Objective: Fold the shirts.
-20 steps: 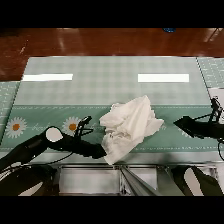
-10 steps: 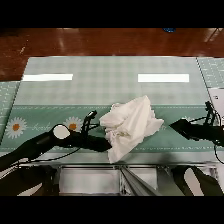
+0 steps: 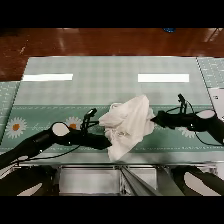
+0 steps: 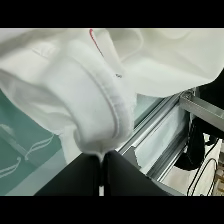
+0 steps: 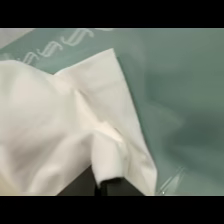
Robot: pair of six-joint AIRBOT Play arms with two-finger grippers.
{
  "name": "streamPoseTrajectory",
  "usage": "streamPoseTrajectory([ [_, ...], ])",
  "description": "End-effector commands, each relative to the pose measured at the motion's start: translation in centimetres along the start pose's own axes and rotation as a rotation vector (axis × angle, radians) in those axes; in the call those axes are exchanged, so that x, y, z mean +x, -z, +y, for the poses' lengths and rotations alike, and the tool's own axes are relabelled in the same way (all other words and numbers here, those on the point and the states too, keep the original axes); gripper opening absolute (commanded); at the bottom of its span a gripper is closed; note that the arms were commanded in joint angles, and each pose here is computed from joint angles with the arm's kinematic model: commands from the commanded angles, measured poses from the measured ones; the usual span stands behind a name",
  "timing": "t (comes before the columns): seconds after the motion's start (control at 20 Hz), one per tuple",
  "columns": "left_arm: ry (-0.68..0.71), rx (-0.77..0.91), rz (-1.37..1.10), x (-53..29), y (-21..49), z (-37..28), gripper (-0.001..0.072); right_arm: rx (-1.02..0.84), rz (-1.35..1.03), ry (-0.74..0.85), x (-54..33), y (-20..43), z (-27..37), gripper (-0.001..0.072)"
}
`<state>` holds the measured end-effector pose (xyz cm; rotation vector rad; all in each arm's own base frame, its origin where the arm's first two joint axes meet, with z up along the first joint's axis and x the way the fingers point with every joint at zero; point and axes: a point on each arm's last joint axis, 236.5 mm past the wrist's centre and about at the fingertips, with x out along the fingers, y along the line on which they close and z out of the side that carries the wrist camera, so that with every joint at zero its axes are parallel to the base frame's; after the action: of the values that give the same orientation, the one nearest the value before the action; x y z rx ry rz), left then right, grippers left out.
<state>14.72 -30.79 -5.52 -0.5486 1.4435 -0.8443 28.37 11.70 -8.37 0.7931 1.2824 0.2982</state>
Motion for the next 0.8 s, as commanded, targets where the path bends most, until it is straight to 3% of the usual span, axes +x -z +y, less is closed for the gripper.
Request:
streamPoseTrajectory([
  [0.0,0.001,0.042,-0.046,-3.7,-3.5,0.0,0.0019,-0.2,0.048,-0.093,-0.5,-2.3,6.5,0.0019],
  [0.2,0.042,0.154,-0.548,-22.1,-16.8,-5.6,0.0018,-0.532,-0.296,-0.006,-14.6,-11.5,18.3,0.0019],
  [0.3,-0.002,0.242,-0.829,-33.3,-19.7,-9.8,0.0018,-0.664,-0.469,0.003,-22.9,-12.1,24.5,0.0019],
  [0.5,-0.137,0.491,-1.143,-46.9,-16.7,-19.4,0.0019,-0.856,-0.716,-0.053,-35.3,-6.2,32.8,0.0019],
  [0.75,-0.357,0.713,-1.318,-51.2,-9.7,-27.2,0.0019,-0.96,-0.839,-0.025,-41.5,2.9,33.2,0.0019],
])
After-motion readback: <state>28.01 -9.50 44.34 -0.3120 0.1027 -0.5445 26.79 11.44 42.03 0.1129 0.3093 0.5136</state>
